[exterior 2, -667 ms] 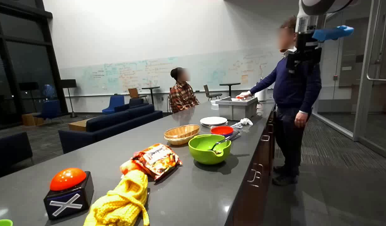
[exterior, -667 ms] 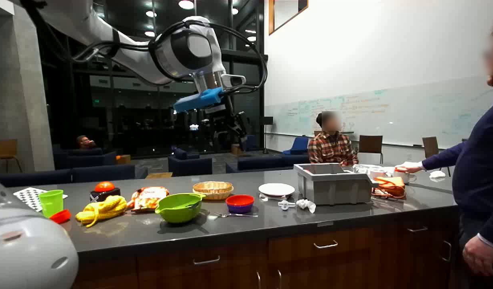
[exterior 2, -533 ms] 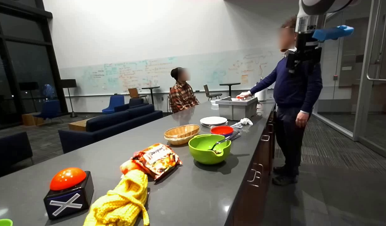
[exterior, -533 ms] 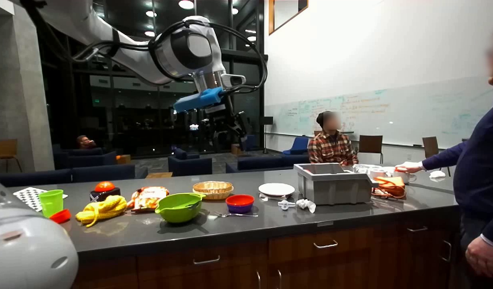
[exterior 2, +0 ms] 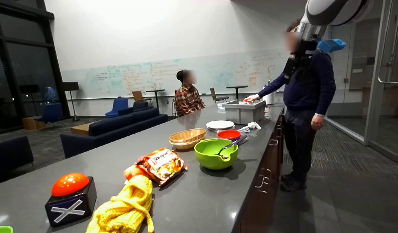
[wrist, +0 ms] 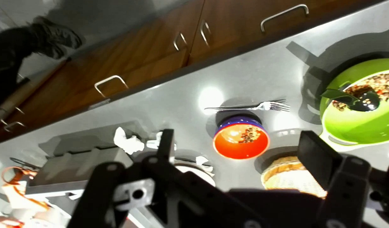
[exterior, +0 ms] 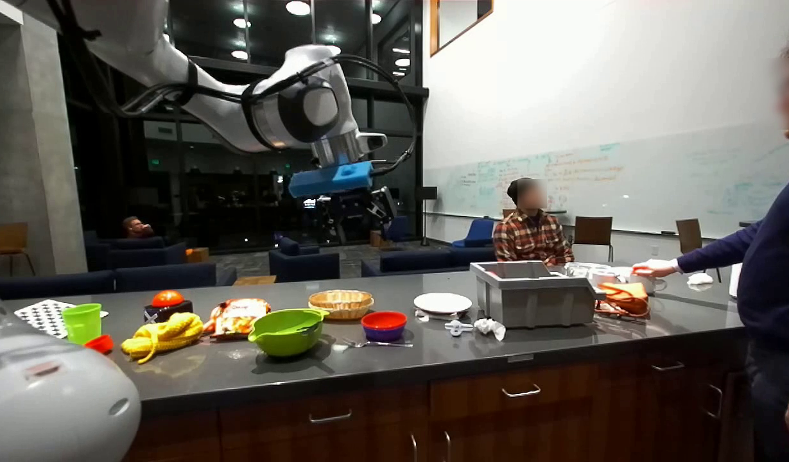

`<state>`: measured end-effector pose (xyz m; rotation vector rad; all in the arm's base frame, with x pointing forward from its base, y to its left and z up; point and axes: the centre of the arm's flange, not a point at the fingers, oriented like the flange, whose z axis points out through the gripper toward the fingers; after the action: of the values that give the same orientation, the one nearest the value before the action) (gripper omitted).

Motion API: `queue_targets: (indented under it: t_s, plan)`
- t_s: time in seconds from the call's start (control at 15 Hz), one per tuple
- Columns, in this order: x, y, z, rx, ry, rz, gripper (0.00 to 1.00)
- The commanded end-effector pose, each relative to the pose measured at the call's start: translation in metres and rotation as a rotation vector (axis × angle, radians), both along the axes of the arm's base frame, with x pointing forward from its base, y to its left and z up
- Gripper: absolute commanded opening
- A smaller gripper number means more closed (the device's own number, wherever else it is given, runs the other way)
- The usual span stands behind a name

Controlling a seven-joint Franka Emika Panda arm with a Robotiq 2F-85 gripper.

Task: Move the purple and red bowl slightly to the right

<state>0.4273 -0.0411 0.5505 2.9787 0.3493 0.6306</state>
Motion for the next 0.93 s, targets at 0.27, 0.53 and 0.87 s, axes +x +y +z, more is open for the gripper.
queue_targets:
  t_s: [0.27,0.53,0.87]
  plan:
    - [0.04,0.013,-0.06,0.169,0.106,0.374,1.0]
    - [0.054,0.019,-0.085,0.269,0.221,0.547,1.0]
    - [0.038,0.025,-0.089,0.238,0.189,0.485,1.0]
